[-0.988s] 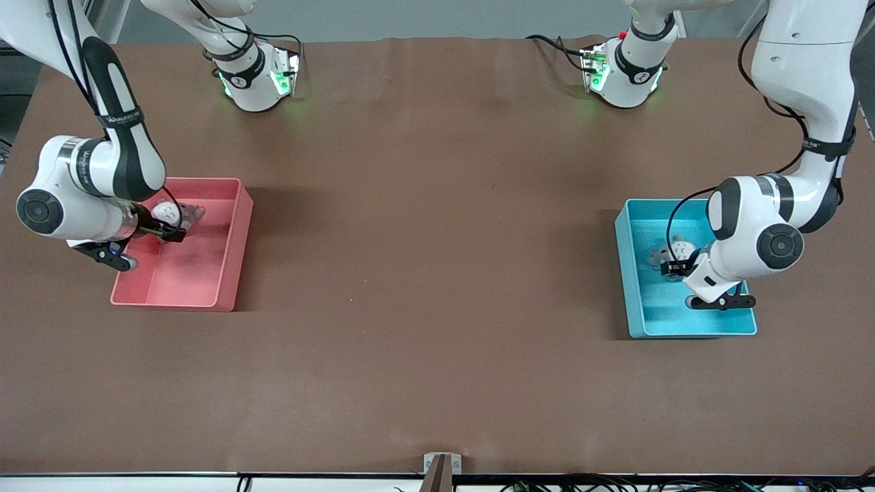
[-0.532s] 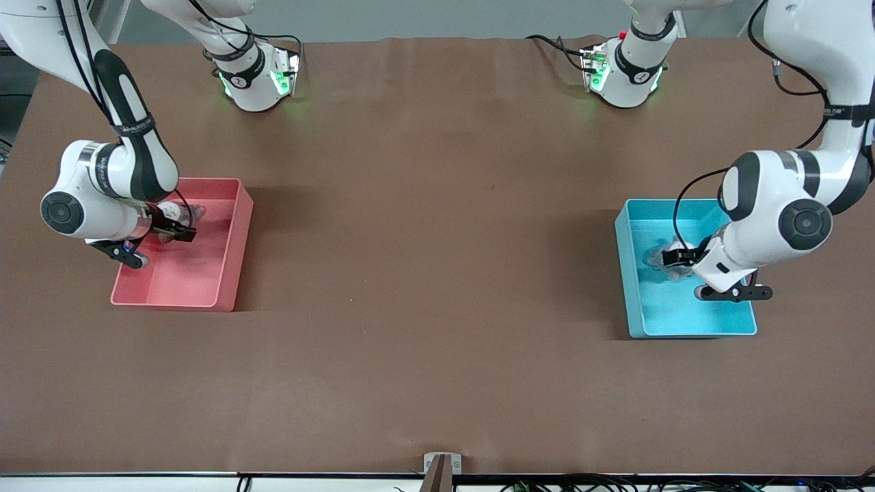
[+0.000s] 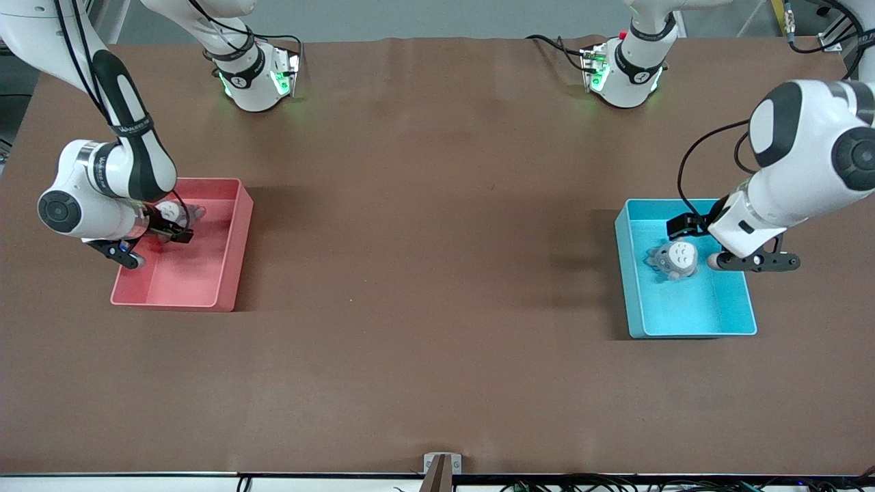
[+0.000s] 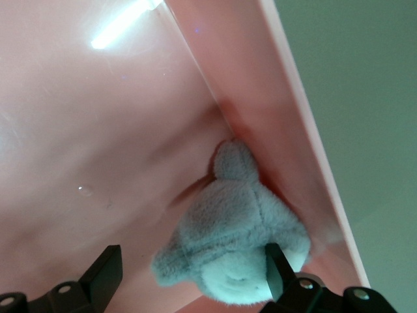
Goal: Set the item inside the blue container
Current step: 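Lift the left gripper from the blue box while the right gripper holds the plush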
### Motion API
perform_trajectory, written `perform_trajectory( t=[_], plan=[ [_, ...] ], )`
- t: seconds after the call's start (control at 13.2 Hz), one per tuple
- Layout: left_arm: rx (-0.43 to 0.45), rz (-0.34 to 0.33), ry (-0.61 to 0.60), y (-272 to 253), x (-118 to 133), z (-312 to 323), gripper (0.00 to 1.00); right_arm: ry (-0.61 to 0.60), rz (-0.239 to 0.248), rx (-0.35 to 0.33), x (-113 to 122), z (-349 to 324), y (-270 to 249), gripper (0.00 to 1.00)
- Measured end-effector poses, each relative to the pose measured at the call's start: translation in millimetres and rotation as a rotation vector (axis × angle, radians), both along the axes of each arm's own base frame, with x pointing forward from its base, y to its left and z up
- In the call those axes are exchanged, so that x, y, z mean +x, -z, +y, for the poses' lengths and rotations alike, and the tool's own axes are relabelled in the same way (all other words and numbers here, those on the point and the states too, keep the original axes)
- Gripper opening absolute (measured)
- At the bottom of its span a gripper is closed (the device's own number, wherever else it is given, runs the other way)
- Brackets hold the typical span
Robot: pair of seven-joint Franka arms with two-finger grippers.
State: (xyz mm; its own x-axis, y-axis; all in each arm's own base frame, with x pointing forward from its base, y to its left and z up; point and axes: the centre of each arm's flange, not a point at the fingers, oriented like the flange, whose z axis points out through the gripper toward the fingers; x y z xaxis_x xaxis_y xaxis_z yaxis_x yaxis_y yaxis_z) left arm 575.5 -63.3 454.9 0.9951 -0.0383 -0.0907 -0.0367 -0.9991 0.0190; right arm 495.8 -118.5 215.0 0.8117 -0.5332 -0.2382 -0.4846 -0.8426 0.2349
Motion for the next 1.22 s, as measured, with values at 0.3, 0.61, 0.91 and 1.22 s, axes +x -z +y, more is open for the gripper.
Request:
perform_trajectory(
  t=[0.3, 0.61, 0.91, 1.22],
  plan=[
    [-0.033, -0.051, -0.05, -55.0, -10.8, -47.9, 1.0, -0.029, 0.007, -0.014, 0.0, 2.4, 1.3, 0.97],
    [-0.05, -0.103, -0.113, -88.5, -14.7, -94.8, 1.0, -0.052, 0.033, -0.029, -2.9, 2.5, 12.3, 0.95],
    [-0.061, -0.136, -0.122, -110.4, -10.9, -91.7, 1.0, -0.013, 0.045, -0.063, -3.5, 9.5, 18.9, 0.89],
    [-0.075, -0.162, -0.087, -131.7, -15.7, -112.8, 1.0, -0.005, 0.077, -0.13, -2.5, 47.2, 22.0, 0.69]
  ],
)
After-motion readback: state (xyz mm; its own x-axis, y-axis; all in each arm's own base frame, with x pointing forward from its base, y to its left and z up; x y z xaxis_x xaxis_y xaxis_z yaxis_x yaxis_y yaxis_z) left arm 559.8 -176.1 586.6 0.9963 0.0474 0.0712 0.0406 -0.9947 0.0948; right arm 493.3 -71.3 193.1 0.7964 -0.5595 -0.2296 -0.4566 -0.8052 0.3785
